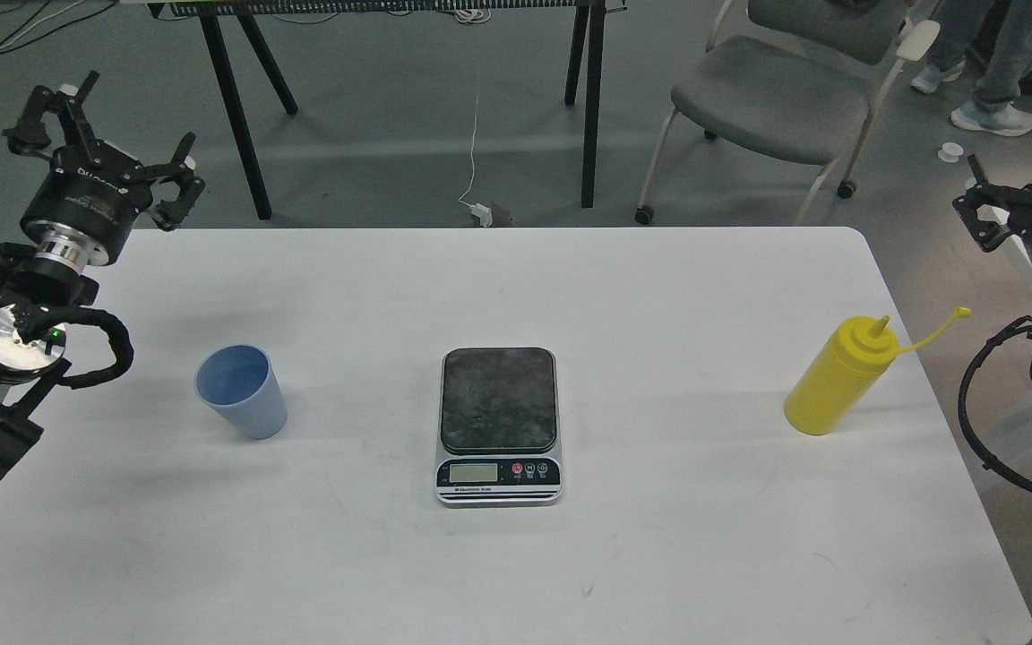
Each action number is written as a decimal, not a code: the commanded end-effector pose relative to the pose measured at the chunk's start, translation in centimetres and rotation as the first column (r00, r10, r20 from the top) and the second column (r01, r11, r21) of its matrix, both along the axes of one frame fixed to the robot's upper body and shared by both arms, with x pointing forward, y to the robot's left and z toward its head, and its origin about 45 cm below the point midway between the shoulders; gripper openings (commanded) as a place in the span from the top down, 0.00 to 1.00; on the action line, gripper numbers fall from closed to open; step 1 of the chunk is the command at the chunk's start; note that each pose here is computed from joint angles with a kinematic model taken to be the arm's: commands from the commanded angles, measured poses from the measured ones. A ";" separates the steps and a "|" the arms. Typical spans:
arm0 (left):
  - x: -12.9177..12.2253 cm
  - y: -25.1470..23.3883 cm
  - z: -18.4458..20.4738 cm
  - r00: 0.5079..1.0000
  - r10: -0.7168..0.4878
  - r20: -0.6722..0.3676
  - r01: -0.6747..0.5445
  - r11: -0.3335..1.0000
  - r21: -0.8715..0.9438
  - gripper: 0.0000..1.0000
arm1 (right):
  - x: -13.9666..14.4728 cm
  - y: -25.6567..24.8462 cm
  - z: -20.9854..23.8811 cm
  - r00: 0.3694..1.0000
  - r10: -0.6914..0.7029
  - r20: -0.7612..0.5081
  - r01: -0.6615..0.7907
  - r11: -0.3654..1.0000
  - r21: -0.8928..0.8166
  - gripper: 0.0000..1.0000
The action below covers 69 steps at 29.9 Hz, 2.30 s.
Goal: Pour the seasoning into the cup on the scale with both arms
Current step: 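Move the left gripper down toward the light-blue cup, then close the left gripper around the light-blue cup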
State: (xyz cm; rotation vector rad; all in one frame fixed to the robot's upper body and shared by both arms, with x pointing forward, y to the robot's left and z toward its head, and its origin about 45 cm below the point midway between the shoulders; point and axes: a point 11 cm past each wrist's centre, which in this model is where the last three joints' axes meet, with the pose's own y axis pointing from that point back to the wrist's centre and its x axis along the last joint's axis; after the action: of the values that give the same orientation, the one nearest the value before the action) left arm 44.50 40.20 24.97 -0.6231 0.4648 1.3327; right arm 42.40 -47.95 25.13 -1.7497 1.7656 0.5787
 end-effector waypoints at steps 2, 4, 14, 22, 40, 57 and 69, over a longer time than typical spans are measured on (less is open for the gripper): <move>0.1 -0.3 -0.1 1.000 -0.009 -0.003 0.009 1.000 0.005 0.00 | -0.2 -0.3 1.0 1.000 0.012 0.016 -0.011 1.000 -0.015 0.00; 0.1 -0.5 0.0 1.000 -0.013 0.000 0.013 1.000 0.000 0.00 | -0.4 -0.5 0.9 1.000 0.008 0.012 -0.007 1.000 -0.016 0.00; -0.8 -2.9 3.1 0.988 -0.139 0.061 0.137 0.990 0.026 0.00 | -1.0 -1.6 0.7 1.000 -0.013 -0.003 0.013 0.999 -0.030 0.00; -3.2 -3.8 3.9 0.959 -0.282 0.005 0.272 0.928 0.256 0.00 | -0.9 -1.3 0.6 1.000 -0.014 0.006 0.014 1.000 -0.015 0.00; -8.7 -5.2 1.3 0.883 -0.439 -0.168 0.079 -0.214 0.974 0.00 | -1.7 -2.3 0.2 0.999 -0.031 -0.010 0.031 0.999 -0.025 0.00; -9.6 -0.3 -8.9 0.844 -0.355 -0.402 0.030 -0.717 0.696 0.10 | -1.8 -2.6 0.6 0.999 -0.039 0.001 0.039 0.999 -0.027 0.00; -10.5 0.2 -11.1 0.815 -0.346 -0.464 0.068 -0.739 0.670 0.40 | -1.8 -2.8 0.5 0.999 -0.046 0.000 0.046 0.999 -0.027 0.00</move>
State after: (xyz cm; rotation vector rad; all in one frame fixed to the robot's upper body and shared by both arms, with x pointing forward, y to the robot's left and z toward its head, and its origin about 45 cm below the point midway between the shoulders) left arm 34.31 40.43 14.35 1.2284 -0.9739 0.3899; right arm 40.60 -50.67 25.70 -1.7250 1.8135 0.5377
